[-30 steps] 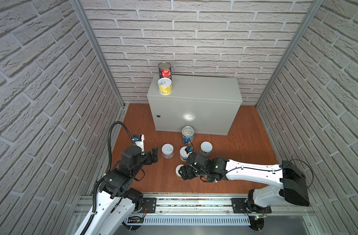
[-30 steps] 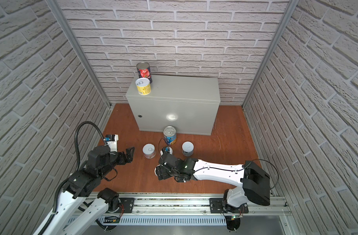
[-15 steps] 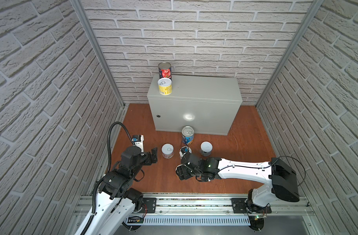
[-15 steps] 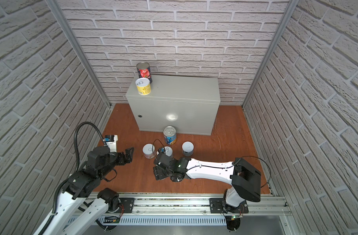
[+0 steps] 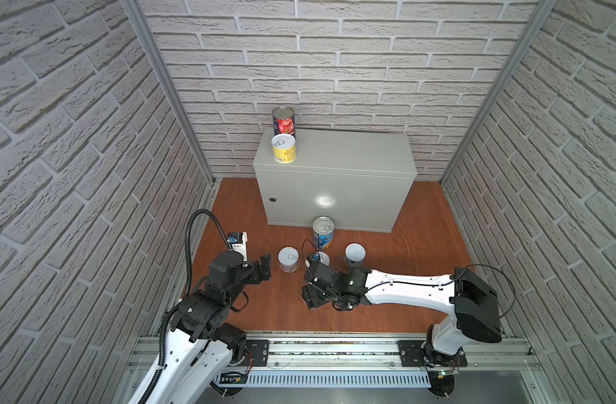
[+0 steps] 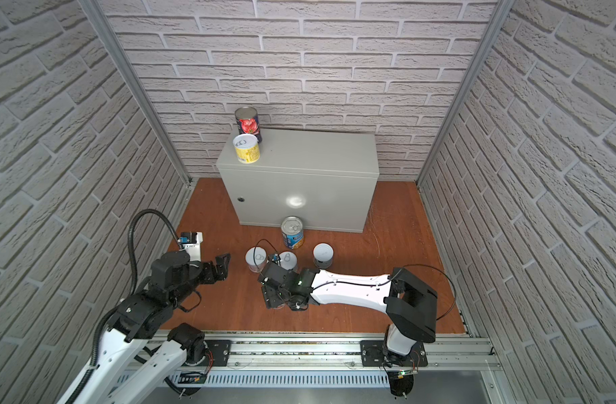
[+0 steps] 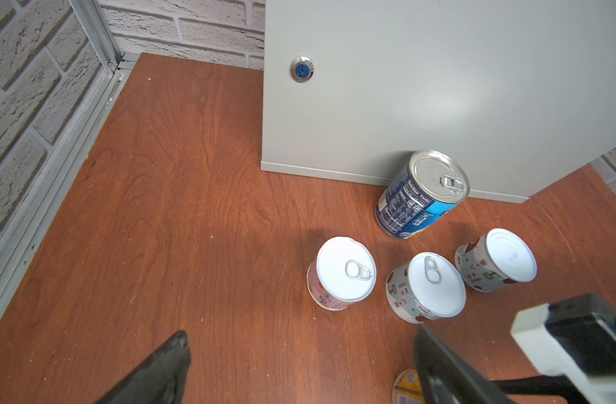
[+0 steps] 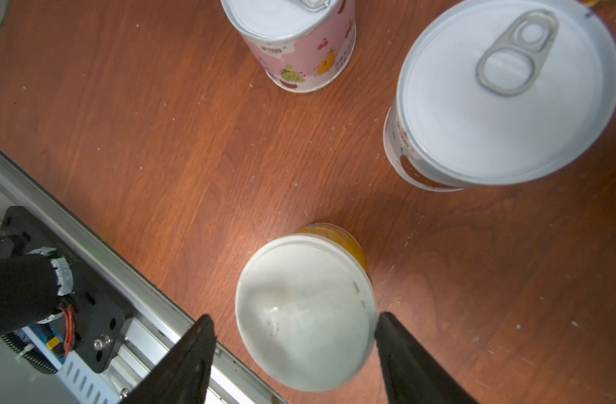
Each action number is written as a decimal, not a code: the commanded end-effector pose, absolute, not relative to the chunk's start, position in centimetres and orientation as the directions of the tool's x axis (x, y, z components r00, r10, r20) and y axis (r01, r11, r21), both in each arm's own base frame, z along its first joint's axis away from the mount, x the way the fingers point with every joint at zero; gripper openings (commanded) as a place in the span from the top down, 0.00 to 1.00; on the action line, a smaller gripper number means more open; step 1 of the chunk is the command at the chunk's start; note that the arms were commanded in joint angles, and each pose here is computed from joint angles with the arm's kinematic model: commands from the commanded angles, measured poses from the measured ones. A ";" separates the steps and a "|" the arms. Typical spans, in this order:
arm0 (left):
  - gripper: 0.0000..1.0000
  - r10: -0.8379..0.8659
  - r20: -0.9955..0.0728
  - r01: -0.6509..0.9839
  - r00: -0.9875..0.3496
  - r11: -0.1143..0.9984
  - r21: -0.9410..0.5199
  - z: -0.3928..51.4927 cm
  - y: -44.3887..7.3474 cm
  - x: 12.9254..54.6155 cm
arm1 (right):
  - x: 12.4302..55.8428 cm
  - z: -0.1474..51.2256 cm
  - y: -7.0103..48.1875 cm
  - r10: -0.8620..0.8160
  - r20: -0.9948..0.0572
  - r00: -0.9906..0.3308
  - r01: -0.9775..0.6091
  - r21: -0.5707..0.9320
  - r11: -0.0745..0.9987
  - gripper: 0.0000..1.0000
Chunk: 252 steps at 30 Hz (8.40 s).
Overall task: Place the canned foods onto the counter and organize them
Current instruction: 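Lower the right gripper around the small white-lidded yellow can and close it, then lift the yellow can with the right gripper while the left arm swings toward it, then grasp the held yellow can with the left gripper beside the right gripper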
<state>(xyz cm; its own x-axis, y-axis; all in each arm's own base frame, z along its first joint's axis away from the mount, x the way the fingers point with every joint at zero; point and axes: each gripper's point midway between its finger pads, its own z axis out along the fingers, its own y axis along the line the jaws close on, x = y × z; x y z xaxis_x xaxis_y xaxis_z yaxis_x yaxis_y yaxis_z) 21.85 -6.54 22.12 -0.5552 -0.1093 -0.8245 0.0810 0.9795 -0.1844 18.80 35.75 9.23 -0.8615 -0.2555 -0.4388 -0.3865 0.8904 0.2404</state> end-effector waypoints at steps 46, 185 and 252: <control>0.02 -0.199 -0.789 0.121 -0.581 0.938 -0.326 21.7 -8.2 22.7 | 21.3 8.6 27.8 -0.183 -0.514 -0.838 -0.170 -0.072 0.983 0.35; 0.04 0.194 -0.978 0.967 -0.077 0.253 -0.026 23.7 -34.8 14.6 | 19.5 25.0 24.5 0.029 -0.488 -0.872 -0.333 0.637 0.696 0.39; 0.50 0.232 -0.952 0.844 -0.200 0.535 -0.047 22.1 -32.9 20.1 | 20.2 24.4 22.6 0.200 -0.456 -0.867 -0.220 0.712 0.667 0.14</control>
<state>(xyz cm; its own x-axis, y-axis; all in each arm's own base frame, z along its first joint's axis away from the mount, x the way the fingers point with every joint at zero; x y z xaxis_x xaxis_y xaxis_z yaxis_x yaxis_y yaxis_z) 18.65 -32.26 17.80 -0.2410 0.3459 -0.9068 0.8628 0.5042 -0.0370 19.60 23.05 23.98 -0.8925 0.1598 -0.4219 -0.2182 0.6657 0.7137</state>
